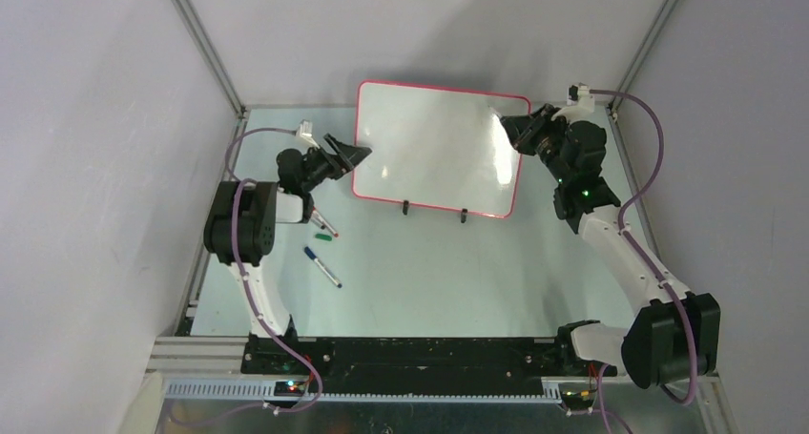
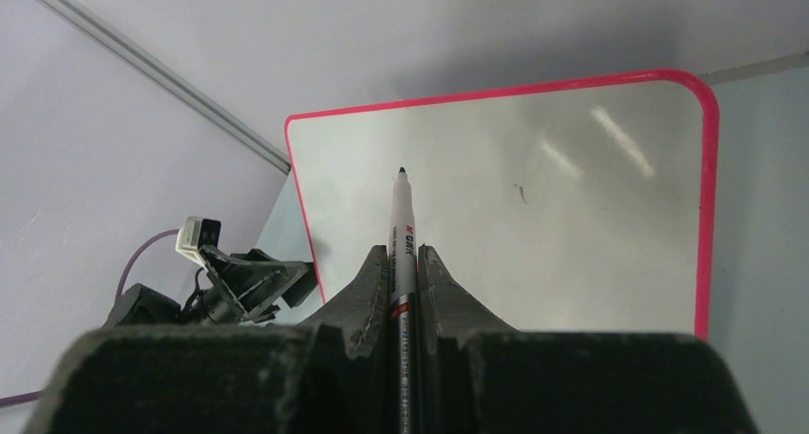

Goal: Write a sentence on the whiteboard
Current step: Adjust the whiteboard at the center of the board.

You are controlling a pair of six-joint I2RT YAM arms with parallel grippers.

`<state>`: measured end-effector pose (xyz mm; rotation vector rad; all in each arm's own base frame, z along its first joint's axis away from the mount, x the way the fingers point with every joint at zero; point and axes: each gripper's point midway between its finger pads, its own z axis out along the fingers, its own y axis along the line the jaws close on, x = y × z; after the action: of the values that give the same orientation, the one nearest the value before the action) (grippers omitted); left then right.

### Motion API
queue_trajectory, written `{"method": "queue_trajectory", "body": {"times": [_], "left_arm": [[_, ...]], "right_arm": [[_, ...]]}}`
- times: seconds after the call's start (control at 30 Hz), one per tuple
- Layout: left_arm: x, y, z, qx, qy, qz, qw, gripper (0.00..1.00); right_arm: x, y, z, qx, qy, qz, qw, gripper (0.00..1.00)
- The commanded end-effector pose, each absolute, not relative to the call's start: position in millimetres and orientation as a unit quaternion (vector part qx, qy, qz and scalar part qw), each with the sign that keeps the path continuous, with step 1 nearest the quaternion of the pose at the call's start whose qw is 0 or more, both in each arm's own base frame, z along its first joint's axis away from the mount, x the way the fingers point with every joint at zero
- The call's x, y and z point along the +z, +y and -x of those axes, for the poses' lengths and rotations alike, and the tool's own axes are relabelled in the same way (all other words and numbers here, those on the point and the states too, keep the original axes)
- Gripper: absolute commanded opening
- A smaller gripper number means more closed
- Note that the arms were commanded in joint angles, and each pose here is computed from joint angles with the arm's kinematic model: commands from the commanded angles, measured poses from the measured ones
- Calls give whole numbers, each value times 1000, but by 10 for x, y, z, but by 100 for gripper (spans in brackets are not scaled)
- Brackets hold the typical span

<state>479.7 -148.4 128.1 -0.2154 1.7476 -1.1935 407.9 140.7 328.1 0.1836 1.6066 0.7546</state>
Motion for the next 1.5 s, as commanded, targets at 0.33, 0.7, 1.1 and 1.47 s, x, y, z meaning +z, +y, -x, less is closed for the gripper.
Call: {"method": "queue_trajectory", "body": {"times": [0.33,0.7,1.1,1.47], "left_arm": [[1299,-1896,-4507,-425,773,-1,472,90],[1290,-1913,-4416,-421,775,-10,472,92],[1582,-1729,-4484,-372,758,1,535,99],[1774,-1688,-4539,-376,730,7,571,99]], "right_arm": [[3410,1346,-4105,344,684,-77,639,0],[3393,1424,-4167,368,680,-74,630,0],[3344,1448,-4149,359,689,-76,625,0],[3324,1530,-4168,361,689,-71,625,0]]}}
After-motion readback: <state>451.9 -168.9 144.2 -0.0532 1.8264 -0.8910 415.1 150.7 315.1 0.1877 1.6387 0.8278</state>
